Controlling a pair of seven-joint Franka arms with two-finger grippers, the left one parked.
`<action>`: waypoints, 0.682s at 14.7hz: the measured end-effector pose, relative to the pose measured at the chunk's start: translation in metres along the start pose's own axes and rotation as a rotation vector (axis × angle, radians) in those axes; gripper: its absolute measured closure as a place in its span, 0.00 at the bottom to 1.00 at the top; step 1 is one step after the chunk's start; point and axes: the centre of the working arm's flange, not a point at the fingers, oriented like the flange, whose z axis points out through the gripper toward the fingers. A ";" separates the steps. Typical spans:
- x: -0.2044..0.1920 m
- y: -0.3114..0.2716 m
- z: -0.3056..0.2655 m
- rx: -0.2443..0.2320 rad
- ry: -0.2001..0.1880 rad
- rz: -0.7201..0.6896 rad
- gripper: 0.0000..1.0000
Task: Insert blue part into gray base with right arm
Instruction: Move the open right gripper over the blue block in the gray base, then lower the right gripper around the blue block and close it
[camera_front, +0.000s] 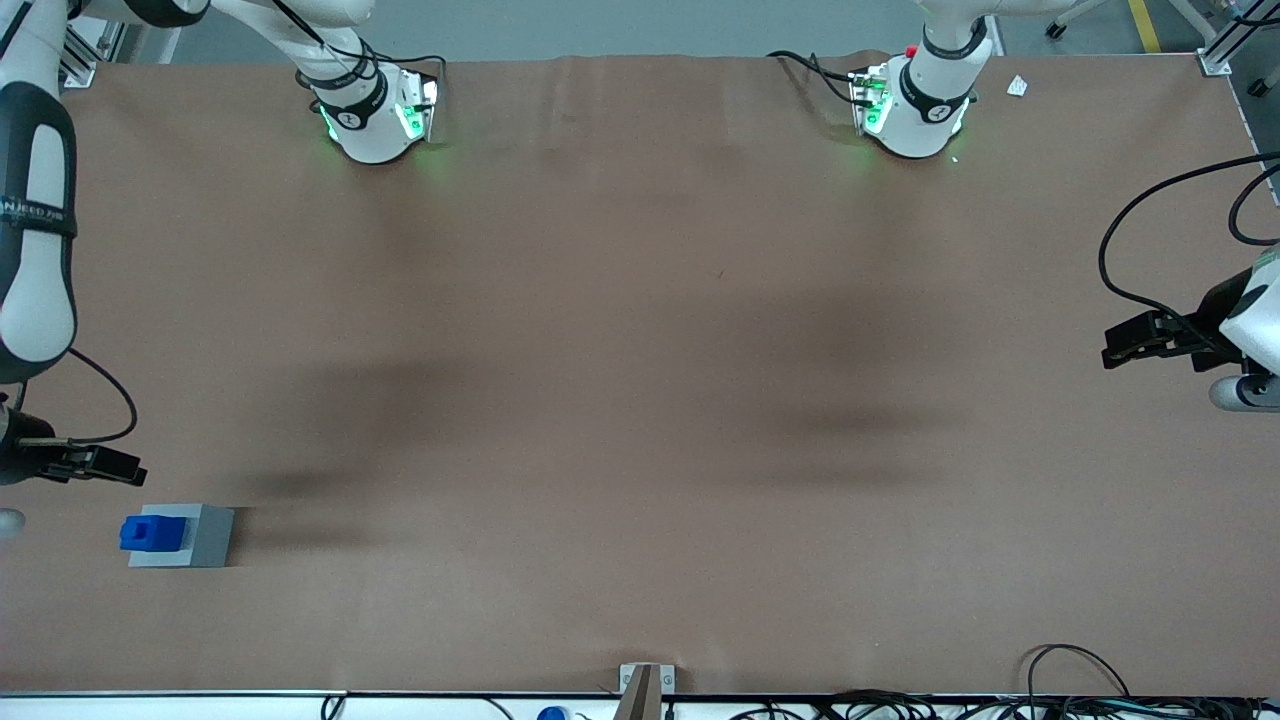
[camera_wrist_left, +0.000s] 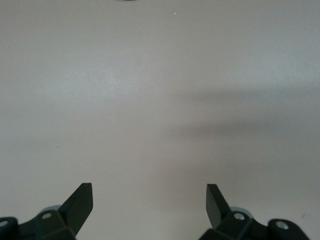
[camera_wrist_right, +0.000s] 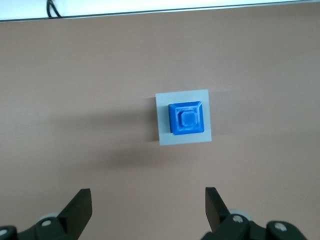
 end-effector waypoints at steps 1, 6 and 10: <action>0.004 0.004 0.005 0.000 0.001 -0.010 0.00; 0.021 0.012 0.047 -0.002 -0.017 -0.034 0.00; 0.031 0.025 0.080 -0.010 -0.014 -0.066 0.00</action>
